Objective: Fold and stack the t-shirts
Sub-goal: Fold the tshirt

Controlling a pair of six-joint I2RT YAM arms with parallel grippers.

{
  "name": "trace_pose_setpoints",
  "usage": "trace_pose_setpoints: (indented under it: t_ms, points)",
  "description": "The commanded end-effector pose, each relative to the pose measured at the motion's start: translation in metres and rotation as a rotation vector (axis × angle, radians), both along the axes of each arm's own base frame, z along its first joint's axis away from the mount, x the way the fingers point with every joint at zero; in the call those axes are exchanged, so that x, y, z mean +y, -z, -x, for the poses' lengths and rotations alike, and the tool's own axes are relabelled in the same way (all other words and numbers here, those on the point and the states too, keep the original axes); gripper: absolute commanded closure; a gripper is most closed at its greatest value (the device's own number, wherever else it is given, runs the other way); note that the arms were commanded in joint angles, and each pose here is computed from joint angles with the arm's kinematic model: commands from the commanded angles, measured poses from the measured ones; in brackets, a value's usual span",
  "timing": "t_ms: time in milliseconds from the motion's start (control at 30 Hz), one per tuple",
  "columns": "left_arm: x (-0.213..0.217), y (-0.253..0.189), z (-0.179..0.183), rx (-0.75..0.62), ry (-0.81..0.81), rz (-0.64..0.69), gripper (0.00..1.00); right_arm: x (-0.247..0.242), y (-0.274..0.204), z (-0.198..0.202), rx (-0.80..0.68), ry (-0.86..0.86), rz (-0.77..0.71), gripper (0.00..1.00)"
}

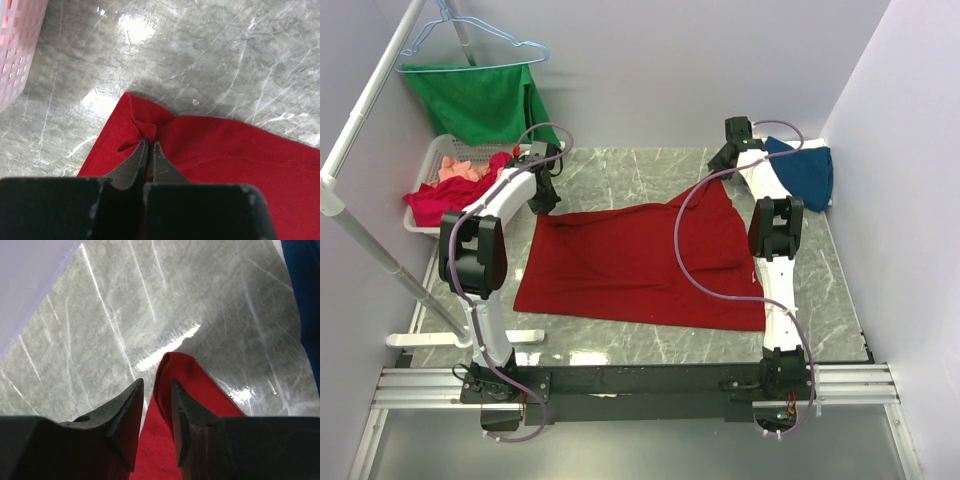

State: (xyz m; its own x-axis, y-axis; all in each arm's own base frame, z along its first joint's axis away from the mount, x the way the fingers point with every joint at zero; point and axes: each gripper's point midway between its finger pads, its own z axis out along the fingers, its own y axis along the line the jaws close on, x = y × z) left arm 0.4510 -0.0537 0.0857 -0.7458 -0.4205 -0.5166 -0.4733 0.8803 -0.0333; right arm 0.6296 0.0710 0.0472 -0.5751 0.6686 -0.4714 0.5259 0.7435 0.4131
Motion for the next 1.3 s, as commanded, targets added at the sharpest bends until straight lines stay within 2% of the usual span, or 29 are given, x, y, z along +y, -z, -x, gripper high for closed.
trace_pose_setpoints:
  t_ms: [0,200,300,333,367,667,900,1267]
  points:
    - [-0.006,-0.03,-0.015,-0.087,0.015,0.027,0.99,0.008,0.011,0.002,0.03,-0.002,-0.009,0.66]
    - [-0.006,-0.032,-0.014,-0.09,0.021,0.029,0.99,0.013,0.015,0.003,0.041,-0.003,-0.034,0.72]
    - [-0.006,-0.032,-0.014,-0.089,0.023,0.029,0.99,0.012,0.022,0.006,0.06,0.006,-0.034,0.87]
    - [-0.006,-0.032,-0.014,-0.089,0.024,0.029,0.99,0.014,0.02,0.007,0.06,0.007,-0.034,0.98]
    - [-0.006,-0.032,-0.014,-0.089,0.024,0.029,0.99,0.014,0.02,0.008,0.063,0.012,-0.037,1.0]
    - [0.0,-0.042,-0.017,-0.111,-0.023,0.006,0.99,0.008,-0.017,0.011,0.012,0.028,-0.007,1.0]
    - [0.005,-0.056,-0.024,-0.16,-0.055,-0.003,0.99,-0.005,-0.086,0.022,-0.085,0.054,0.06,1.0]
    - [0.009,-0.057,-0.03,-0.174,-0.101,-0.012,0.97,-0.034,-0.171,0.078,-0.175,0.107,0.169,1.0]
